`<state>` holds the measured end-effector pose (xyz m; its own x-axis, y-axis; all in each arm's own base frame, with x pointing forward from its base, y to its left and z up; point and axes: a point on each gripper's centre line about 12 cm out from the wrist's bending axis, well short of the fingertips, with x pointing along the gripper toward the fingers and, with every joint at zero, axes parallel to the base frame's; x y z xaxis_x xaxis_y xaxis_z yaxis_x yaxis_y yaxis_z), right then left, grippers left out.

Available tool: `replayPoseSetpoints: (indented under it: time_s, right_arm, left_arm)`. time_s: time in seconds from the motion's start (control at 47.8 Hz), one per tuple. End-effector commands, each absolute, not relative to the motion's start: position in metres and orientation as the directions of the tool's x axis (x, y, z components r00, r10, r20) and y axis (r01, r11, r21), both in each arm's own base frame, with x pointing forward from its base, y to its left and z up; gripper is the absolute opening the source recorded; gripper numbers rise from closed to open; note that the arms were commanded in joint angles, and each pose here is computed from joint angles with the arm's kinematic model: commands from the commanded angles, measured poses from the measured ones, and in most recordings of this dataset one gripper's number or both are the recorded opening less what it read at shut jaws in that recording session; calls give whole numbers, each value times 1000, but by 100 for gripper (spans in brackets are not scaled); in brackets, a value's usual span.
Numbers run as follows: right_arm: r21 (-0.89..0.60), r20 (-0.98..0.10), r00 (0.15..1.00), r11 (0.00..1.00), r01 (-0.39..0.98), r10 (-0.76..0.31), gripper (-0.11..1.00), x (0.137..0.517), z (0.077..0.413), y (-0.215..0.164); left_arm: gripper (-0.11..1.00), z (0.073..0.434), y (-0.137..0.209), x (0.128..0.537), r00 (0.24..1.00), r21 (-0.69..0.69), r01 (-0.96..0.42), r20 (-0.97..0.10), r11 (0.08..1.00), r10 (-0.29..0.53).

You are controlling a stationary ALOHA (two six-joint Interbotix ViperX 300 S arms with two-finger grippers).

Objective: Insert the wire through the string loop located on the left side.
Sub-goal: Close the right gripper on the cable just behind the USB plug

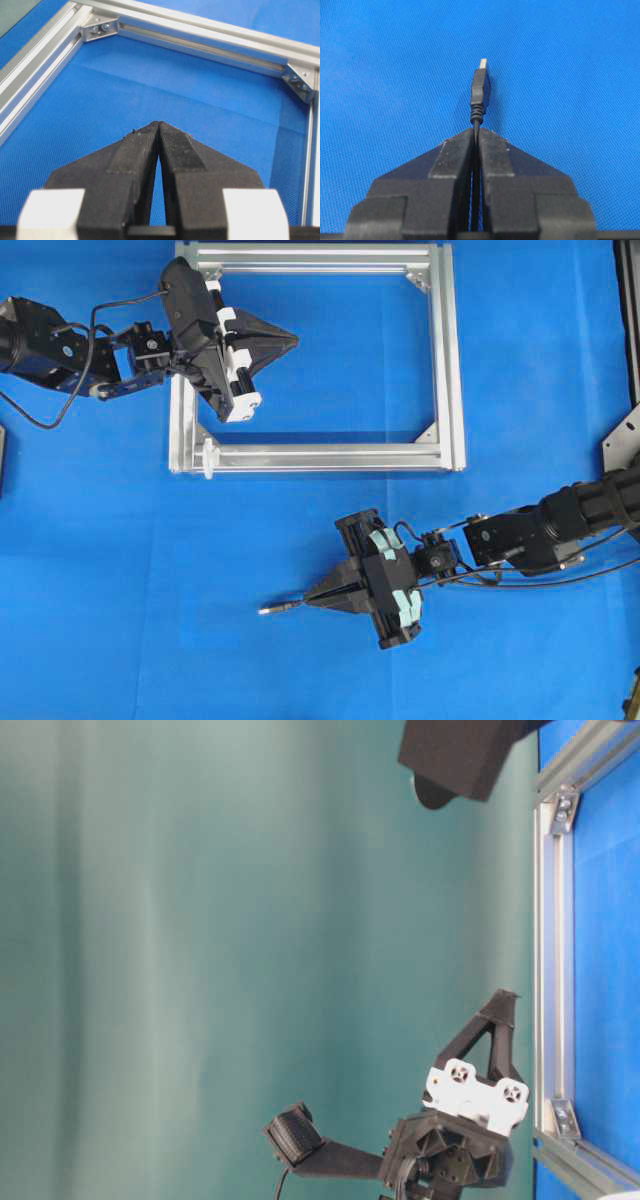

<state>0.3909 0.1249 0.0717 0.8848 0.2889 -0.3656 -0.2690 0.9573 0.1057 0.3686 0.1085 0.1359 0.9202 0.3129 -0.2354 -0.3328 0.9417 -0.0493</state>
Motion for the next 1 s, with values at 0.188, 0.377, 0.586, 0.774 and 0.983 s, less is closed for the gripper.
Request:
replayPoseSetpoints:
  time_s: [0.188,0.377,0.586,0.774,0.983]
  right_arm:
    - [105,-311,903,955,-277,296,0,388,131,125]
    - [95,-306,905,955,-281,297,0,380,168,123]
    - [95,-298,907,955,-282,297,0,376,180,122]
    - [94,-301,906,955,-282,298,0,376,179,122]
    - [92,-302,906,955,-283,297,0,375,178,122]
  left_arm:
    - [0,151,108,371,931,-52,-326,-192,944,311]
    - [0,151,105,371,933,-52,-320,-192,946,305]
    - [0,150,103,371,934,-53,-315,-195,948,299]
    - [0,151,103,372,934,-53,-315,-193,948,299]
    - [0,151,103,372,934,-53,-315,-193,948,299]
